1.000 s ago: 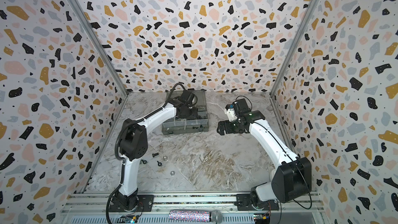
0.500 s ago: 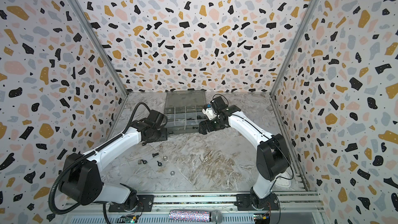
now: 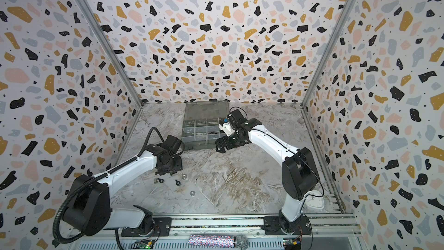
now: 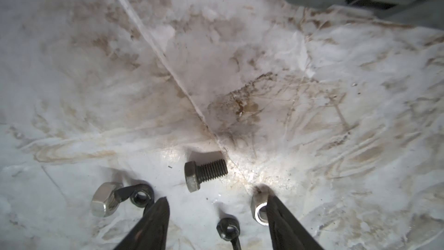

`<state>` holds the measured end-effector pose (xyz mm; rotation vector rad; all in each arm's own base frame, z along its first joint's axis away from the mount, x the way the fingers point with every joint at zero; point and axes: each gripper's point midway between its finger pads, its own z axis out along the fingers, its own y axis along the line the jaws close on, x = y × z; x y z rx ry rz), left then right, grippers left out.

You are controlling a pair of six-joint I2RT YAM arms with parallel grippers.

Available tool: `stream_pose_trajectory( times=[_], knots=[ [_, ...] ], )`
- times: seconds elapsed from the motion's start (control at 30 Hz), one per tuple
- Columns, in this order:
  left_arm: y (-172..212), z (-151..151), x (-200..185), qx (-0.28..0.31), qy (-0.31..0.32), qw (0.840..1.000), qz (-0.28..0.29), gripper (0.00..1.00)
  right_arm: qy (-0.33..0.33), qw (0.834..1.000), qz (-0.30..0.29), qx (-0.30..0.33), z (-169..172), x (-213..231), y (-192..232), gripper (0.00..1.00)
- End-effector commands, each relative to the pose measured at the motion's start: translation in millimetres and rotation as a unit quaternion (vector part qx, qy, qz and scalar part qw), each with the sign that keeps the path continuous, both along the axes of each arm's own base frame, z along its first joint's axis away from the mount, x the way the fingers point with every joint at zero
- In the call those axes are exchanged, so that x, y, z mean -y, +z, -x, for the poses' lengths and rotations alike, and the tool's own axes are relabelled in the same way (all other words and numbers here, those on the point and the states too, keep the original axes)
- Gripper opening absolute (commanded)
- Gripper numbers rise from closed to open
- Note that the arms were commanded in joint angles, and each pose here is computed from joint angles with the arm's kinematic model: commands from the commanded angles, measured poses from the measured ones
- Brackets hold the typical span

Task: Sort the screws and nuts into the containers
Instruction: 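Lower the left gripper onto a third black bolt and grasp it, then carry the bolt with the left gripper over the bolt compartment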

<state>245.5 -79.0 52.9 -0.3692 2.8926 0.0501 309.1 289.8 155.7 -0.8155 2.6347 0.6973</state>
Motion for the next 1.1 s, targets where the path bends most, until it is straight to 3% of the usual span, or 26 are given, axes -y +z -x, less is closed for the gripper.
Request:
stream_pose_trajectory(
  times=[0.0,0.73,1.07],
  knots=[
    [-10,5,-4,-0.013,0.015,1.000,-0.007,0.64,-0.007,1.000,-0.001,0.017,6,7,21,0.99],
    [-45,5,-17,-0.030,0.042,0.998,-0.031,0.56,-0.006,1.000,0.018,0.025,15,23,20,0.99],
    [-46,3,-19,-0.035,0.036,0.998,-0.042,0.43,-0.007,1.000,0.018,0.025,13,25,18,0.99]
  ],
)
